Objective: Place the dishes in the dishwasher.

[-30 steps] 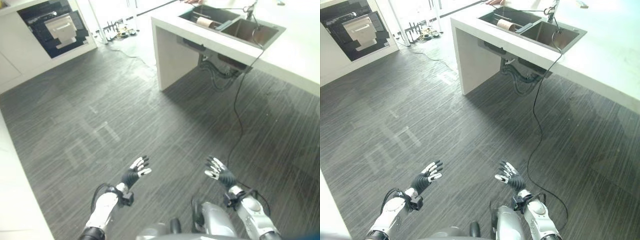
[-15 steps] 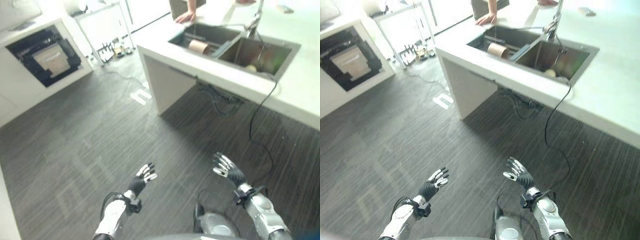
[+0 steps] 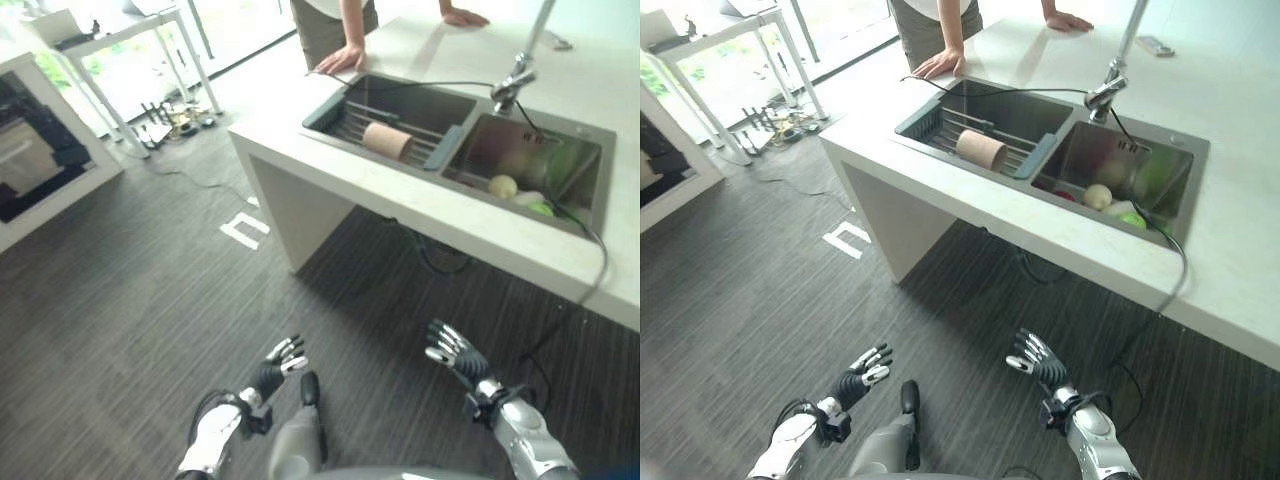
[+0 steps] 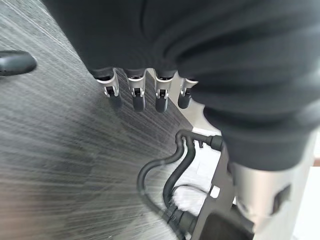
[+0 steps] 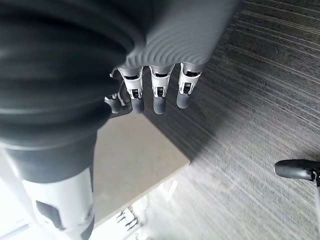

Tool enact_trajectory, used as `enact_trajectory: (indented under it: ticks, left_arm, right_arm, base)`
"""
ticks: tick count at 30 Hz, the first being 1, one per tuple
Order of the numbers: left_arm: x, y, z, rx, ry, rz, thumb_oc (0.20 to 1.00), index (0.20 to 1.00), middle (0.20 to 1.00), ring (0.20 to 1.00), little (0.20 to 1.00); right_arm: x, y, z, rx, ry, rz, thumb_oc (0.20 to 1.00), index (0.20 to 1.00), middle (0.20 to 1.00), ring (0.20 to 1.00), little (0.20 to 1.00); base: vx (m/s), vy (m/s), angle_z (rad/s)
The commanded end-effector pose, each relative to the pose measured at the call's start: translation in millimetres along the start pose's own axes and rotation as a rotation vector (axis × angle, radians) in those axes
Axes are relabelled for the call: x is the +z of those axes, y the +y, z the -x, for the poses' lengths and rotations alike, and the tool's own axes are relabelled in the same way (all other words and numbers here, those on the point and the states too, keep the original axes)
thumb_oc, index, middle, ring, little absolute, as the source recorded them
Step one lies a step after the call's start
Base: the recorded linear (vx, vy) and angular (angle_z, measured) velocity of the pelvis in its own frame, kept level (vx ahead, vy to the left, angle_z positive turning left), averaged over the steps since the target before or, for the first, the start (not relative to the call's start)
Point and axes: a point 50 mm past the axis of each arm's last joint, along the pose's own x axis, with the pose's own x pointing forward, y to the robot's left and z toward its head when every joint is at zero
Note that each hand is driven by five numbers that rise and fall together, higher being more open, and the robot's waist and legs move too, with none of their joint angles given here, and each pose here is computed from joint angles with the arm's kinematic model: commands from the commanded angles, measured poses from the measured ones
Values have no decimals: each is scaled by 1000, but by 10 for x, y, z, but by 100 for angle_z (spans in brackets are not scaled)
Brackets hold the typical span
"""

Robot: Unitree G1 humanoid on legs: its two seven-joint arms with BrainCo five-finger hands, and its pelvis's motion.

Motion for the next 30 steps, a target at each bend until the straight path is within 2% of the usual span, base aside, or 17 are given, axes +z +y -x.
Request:
enact_trajectory:
  ticks: [1, 12, 19, 30]
  left_arm:
    - [356, -47, -105, -68, -131, -121, 1000, 1000, 1000, 1000, 1000]
    - [477, 107, -103, 28, -136, -161, 1000, 1000, 1000, 1000, 1000]
    - [499, 136, -90, 59, -173, -122, 1000, 1000, 1000, 1000, 1000]
    - [398, 30, -191, 66, -167, -57, 1000, 1000, 1000, 1000, 1000]
  right_arm:
    - [362, -80, -49, -8, -177, 5, 1000, 1000, 1000, 1000, 1000]
    - [231, 103, -84, 16, -148, -33, 1000, 1000, 1000, 1000, 1000]
    - [275, 95, -142, 52, -128, 19, 1000, 1000, 1000, 1000, 1000]
    - [73, -99, -100, -58, -14, 52, 1000, 1000, 1000, 1000, 1000]
  base:
    - [261, 339, -46]
    - [126, 230, -8]
    - [96, -62, -66]
    - [112, -183, -5]
